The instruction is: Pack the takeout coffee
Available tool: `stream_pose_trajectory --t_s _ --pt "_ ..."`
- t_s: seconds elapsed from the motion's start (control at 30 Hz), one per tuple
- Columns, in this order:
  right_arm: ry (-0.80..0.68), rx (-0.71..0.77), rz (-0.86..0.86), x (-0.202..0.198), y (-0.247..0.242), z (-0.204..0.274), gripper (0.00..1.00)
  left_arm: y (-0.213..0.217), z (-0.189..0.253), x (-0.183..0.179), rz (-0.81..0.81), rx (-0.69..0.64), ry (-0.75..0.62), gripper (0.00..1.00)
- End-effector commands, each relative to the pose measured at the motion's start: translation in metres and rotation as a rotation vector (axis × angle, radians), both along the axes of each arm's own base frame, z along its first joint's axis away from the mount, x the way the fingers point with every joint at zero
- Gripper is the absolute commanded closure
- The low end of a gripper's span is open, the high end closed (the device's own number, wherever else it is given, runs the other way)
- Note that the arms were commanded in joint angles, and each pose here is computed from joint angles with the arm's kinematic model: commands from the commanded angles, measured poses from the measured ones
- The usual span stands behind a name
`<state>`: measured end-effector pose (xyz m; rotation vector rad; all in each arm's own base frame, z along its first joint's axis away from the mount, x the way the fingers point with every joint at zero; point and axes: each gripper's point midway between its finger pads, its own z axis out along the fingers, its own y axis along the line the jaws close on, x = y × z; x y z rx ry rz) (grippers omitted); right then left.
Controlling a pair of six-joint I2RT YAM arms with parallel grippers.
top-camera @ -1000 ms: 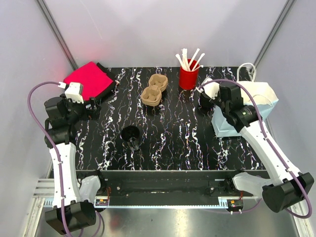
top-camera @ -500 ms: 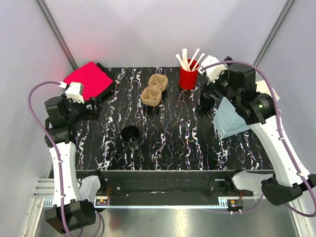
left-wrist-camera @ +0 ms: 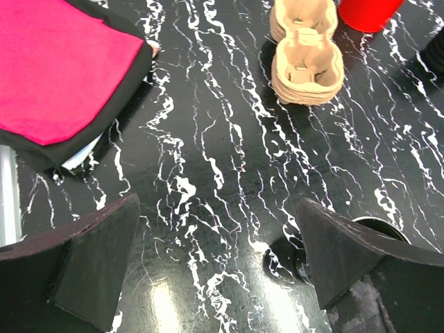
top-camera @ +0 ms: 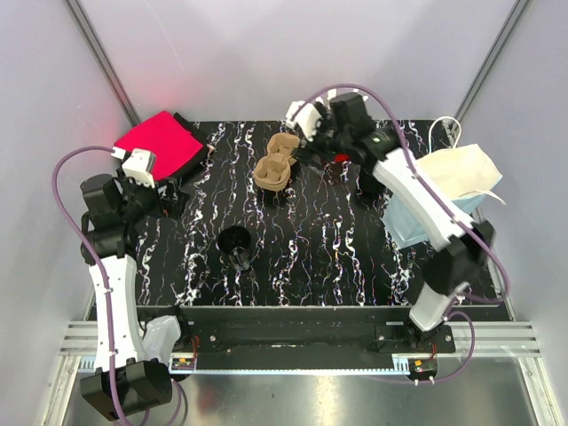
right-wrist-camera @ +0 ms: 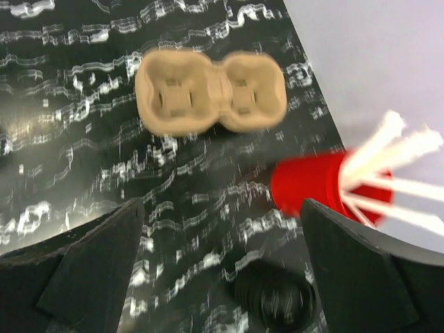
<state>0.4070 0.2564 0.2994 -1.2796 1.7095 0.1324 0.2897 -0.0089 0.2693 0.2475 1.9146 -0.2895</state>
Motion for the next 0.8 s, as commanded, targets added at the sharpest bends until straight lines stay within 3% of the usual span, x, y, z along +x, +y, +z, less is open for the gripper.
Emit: stream_pose_trajectory --t_s 0.0,0.17,0.4,0.77 --pt "-0.063 0.186 0.113 0.03 0.055 0.034 0.0 -0.008 0.003 0.003 -0.076 0.007 -0.039 0.01" --pt "-0.01 0.142 0.126 0.081 0.082 -0.027 0.0 -0.01 -0.001 0.002 -0.097 0.007 -0.034 0.01" --pt "0.102 0.238 0.158 0.135 0.089 -0.073 0.06 -0.003 -0.007 0.003 -0.085 0.006 -0.023 0.01" --pt "0.204 0.232 0.247 0.138 0.098 -0.133 0.14 0.006 -0.012 0.006 -0.061 0.0 -0.009 0.01"
